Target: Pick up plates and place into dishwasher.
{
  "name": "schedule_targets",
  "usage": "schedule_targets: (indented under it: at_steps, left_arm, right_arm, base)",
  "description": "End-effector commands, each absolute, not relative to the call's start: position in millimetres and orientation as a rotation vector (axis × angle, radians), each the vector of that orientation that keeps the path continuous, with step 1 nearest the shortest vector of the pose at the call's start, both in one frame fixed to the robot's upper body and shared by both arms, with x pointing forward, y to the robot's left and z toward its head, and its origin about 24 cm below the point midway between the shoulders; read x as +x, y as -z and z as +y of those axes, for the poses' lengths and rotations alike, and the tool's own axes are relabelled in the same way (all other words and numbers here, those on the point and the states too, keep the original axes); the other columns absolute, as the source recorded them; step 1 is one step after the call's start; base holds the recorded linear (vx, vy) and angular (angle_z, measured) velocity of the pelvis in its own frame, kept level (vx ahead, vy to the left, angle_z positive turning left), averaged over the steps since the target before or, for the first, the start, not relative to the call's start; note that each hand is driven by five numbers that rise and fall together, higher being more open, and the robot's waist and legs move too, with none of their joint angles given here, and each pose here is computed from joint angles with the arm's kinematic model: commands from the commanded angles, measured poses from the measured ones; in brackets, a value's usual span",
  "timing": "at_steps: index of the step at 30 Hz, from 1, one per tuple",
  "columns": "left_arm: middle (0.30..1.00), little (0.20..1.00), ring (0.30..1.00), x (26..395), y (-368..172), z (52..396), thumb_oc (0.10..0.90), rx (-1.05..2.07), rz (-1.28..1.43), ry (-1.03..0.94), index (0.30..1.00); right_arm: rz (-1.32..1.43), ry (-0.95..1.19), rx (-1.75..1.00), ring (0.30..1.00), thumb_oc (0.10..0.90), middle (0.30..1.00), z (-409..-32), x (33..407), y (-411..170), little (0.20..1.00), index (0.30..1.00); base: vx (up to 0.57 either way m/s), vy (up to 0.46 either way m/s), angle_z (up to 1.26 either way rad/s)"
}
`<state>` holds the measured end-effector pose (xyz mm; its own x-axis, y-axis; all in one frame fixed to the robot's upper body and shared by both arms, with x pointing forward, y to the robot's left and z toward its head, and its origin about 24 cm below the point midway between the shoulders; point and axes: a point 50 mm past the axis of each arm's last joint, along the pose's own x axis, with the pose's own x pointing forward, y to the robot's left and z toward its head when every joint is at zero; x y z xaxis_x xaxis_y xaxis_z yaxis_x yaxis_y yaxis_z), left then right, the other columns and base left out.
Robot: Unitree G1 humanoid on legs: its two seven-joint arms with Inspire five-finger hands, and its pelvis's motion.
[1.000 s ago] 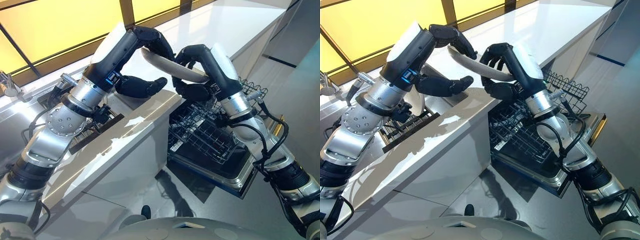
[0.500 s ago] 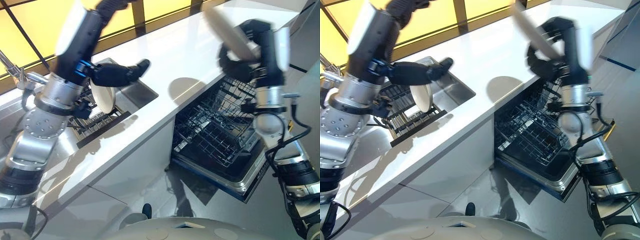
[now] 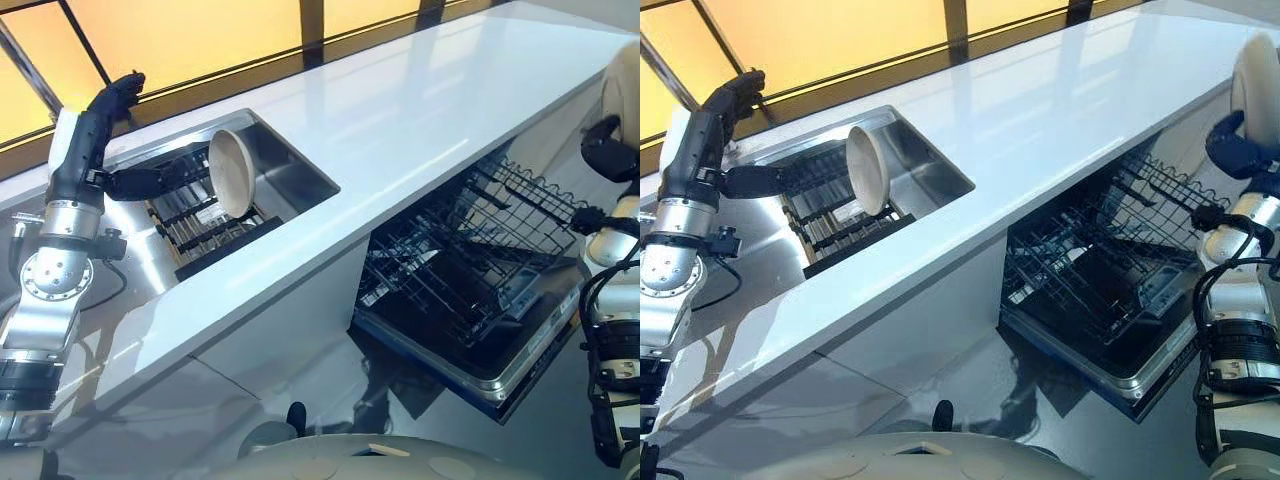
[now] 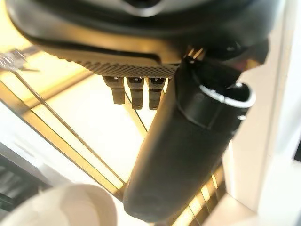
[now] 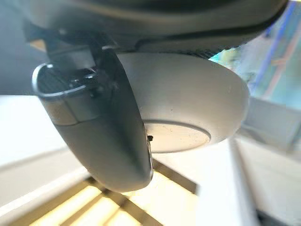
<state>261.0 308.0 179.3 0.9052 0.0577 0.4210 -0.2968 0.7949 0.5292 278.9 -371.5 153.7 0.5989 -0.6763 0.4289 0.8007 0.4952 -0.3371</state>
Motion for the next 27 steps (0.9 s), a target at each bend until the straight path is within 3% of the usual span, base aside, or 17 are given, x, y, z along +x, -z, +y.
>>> schedule_targets:
  at_steps: [1, 14, 27]
  left_arm:
    - [0.900, 0.900, 0.900, 249.3, -225.8, 325.9, 0.800, 0.623, -0.582, -0.304, 0.900]
    - [0.900, 0.900, 0.900, 249.7, -216.9, 338.3, 0.800, 0.587, -0.539, -0.343, 0.900]
    - [0.900, 0.900, 0.900, 250.9, -230.6, 325.3, 0.800, 0.570, -0.639, -0.328, 0.900]
  right_arm:
    - [-0.411, 0.951, -0.652, 0.300, 0.100, 0.300, -391.4, 270.1, -216.1, 0.200, 0.300]
    - [-0.036, 1.051, -0.774, 0.300, 0.100, 0.300, -444.0, 250.8, -188.9, 0.200, 0.300]
    - [0.101, 0.810, -1.060, 0.300, 0.100, 0.300, -434.9, 274.5, -203.6, 0.200, 0.300]
  base:
    - [0.15, -0.098, 0.31]
    - [0.01, -0.075, 0.24]
    - [-0.09, -0.059, 0.11]
